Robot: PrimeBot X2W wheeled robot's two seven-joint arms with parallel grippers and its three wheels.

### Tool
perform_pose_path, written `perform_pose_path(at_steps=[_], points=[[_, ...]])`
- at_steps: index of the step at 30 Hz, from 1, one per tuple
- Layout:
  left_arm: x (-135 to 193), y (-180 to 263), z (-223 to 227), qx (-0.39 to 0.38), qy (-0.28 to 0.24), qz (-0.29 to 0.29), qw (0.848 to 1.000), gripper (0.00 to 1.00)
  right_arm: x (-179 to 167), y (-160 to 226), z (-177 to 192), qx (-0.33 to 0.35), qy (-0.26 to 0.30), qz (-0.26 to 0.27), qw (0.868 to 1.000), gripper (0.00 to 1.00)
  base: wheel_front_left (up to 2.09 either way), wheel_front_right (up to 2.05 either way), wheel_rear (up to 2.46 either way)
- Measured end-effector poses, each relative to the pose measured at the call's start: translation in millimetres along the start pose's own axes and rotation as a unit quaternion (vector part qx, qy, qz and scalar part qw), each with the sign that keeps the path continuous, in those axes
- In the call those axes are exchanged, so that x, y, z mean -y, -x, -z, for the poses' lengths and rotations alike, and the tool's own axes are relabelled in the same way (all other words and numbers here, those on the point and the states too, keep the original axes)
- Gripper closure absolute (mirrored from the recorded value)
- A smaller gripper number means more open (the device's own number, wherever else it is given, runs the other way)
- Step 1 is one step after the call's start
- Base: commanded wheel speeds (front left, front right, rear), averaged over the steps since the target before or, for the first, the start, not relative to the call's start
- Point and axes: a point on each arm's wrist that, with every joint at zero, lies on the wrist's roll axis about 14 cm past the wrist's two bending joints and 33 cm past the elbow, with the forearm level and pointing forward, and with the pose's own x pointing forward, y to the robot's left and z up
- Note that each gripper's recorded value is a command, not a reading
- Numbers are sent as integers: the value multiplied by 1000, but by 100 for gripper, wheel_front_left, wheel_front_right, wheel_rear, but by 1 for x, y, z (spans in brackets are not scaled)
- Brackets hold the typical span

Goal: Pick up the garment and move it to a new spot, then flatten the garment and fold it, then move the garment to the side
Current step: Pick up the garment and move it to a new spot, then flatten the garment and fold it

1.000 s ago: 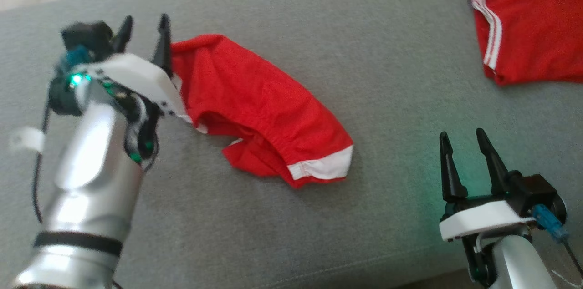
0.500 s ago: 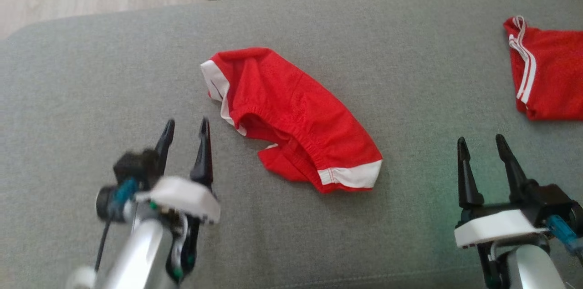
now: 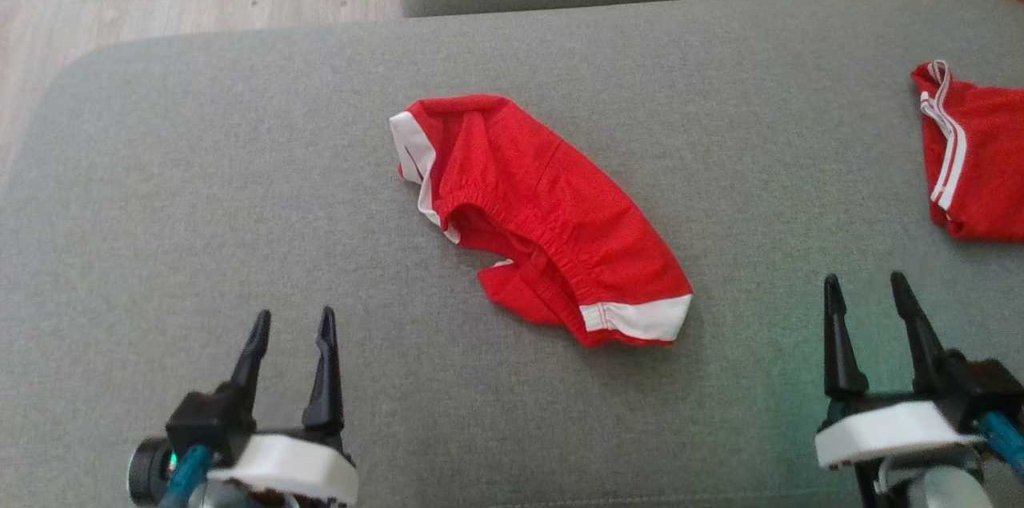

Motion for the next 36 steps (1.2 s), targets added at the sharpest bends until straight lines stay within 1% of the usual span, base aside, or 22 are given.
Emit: perform_pose_path(at_steps=[6,8,13,19,36], points=[[-4,16,6,-8,-5,1,1000,0,0,12,7,-11,-3,1,1000,0,0,0,0],[-6,17,4,-5,0,-2,1000,0,-1,12,7,-10,-3,0,1000,0,0,0,0],[-2,18,-3,7,-9,8,1000,0,-1,16,7,-10,-3,0,1000,0,0,0,0],[-12,24,-1,4,-12,-5,1000,0,-4,15,6,-9,-3,-5,1000,0,0,0,0],[-12,27,-4,9,-15,-4,1000,0,-8,15,3,-4,-3,-11,1000,0,0,0,0]])
